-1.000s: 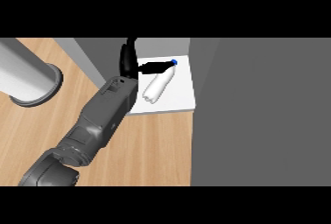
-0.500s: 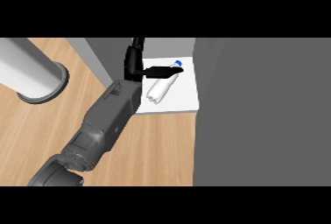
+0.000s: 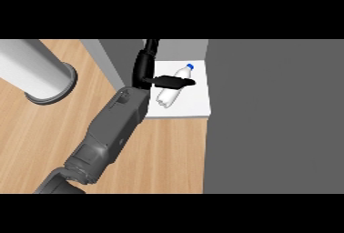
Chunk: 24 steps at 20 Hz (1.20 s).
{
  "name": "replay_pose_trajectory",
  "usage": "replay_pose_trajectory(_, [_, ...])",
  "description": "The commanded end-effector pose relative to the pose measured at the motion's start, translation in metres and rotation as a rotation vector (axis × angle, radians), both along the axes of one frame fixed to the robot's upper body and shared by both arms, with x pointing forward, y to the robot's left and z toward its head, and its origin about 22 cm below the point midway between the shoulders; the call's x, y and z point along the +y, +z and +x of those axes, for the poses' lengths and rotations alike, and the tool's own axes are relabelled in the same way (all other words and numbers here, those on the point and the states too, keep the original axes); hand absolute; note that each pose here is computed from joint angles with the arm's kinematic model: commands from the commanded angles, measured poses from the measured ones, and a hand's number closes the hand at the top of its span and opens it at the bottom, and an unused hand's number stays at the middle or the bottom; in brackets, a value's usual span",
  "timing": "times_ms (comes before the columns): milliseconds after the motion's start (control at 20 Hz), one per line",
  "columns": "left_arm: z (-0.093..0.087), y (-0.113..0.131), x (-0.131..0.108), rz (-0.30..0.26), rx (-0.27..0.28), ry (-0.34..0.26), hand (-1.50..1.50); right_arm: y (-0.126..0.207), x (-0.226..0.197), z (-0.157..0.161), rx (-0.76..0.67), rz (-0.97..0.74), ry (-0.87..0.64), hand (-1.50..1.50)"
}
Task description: Pick up the bottled water, place it into the cabinet and close the cabinet
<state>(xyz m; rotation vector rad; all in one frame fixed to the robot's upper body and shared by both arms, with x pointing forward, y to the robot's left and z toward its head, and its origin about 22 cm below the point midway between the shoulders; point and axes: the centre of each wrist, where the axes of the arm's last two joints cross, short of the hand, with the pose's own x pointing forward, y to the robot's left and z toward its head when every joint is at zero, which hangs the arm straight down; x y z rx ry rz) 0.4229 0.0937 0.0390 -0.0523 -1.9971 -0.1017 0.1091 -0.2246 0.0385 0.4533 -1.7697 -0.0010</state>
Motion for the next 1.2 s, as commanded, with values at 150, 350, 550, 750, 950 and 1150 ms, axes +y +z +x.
replay_pose_trajectory(150, [-0.030,-0.027,0.014,-0.141,0.078,0.001,-1.50,0.011,-0.004,-0.009,0.000,0.007,-0.018,-1.50])
replay_pose_trajectory(350, [-0.048,-0.027,0.014,-0.208,0.095,-0.059,-1.50,0.006,-0.008,-0.008,0.006,-0.003,-0.049,-1.50])
replay_pose_trajectory(550, [-0.071,-0.025,0.018,-0.251,0.077,-0.084,-1.50,0.014,0.000,-0.008,0.020,-0.003,-0.033,-1.50])
replay_pose_trajectory(750, [-0.109,-0.013,0.015,-0.279,0.078,-0.120,-1.50,0.003,0.000,-0.006,0.028,-0.011,-0.014,-1.50])
replay_pose_trajectory(950, [-0.161,0.001,0.026,-0.328,0.082,-0.147,-1.50,0.013,-0.005,-0.010,-0.009,-0.018,0.000,-1.50])
replay_pose_trajectory(1150, [-0.212,0.012,0.038,-0.345,0.101,-0.180,-1.50,0.018,0.004,-0.012,-0.020,-0.109,0.086,-1.50])
